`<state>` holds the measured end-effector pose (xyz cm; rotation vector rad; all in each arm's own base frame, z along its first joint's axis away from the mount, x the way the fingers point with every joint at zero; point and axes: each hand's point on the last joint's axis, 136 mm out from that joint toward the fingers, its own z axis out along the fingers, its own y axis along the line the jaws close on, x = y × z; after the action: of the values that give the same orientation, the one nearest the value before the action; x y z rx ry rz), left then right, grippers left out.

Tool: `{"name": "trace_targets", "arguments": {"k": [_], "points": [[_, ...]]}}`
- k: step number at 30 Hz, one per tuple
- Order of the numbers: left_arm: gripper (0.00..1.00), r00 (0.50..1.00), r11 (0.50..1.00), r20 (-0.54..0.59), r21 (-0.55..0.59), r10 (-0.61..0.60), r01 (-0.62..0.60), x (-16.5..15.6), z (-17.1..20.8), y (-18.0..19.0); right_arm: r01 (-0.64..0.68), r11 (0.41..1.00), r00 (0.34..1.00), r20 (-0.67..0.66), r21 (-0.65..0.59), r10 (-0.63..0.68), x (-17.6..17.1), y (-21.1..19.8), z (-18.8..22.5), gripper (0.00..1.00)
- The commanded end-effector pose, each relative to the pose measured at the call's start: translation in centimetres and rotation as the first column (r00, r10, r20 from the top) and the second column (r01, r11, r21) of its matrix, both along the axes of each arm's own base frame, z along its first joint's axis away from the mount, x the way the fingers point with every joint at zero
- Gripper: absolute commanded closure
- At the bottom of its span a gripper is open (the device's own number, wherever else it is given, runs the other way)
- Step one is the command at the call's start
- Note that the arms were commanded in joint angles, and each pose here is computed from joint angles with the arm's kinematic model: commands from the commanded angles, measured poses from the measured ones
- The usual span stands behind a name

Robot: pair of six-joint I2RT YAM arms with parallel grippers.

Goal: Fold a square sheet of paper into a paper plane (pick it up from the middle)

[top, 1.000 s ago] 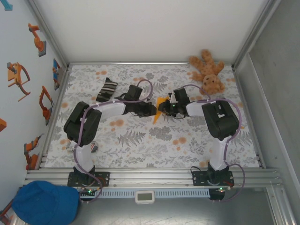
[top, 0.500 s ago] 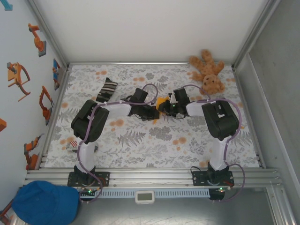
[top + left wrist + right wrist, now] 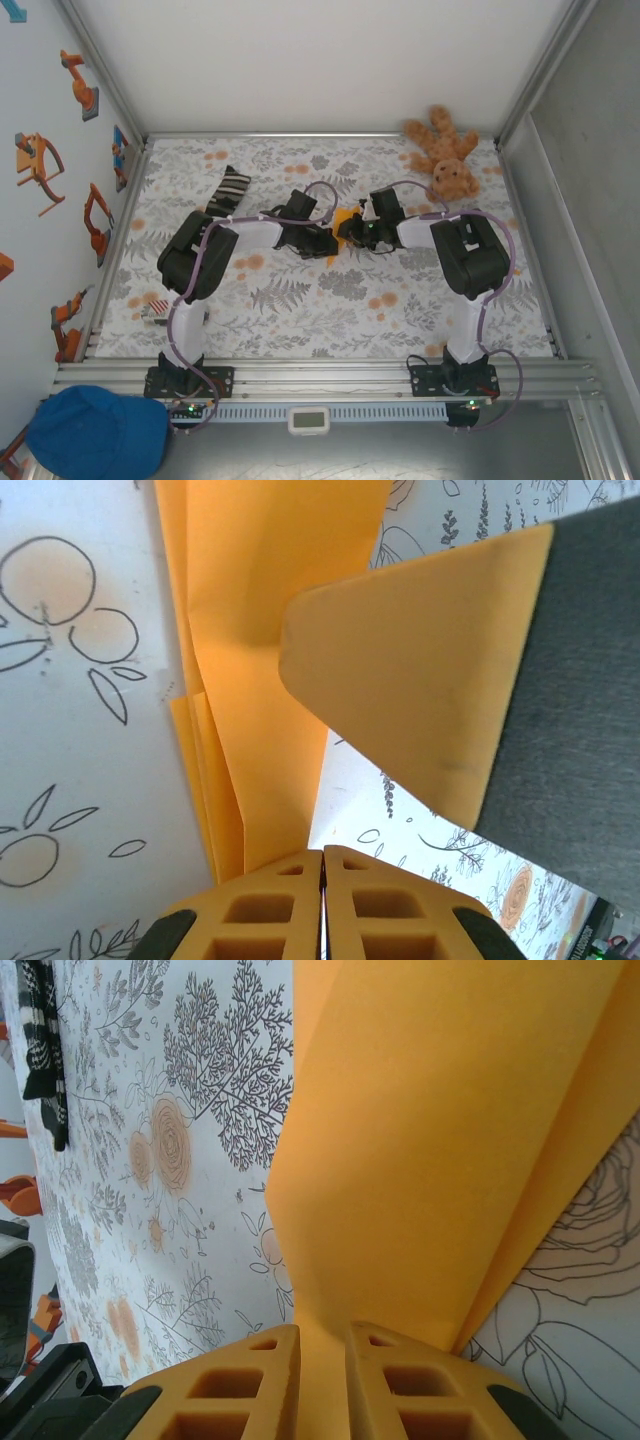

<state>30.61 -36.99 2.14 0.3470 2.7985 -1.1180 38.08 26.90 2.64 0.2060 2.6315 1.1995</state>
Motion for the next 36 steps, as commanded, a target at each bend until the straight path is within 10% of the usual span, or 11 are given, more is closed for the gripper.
{"name": "trace_targets", "arguments": {"k": [1,36], "points": [[0.92,1.0,1.0,-0.015,0.027,-0.01,0.011,-0.3,-0.7,0.5,-0.011,1.0,1.0,0.012,-0.017,0.011,0.3,0.3,-0.1,0.81],[0.95,0.994,0.987,-0.103,0.148,-0.038,0.053,-5.4,-3.8,4.6,0.019,0.974,0.994,-0.098,-0.224,-0.042,-0.1,-1.9,-3.3,0.86]]}}
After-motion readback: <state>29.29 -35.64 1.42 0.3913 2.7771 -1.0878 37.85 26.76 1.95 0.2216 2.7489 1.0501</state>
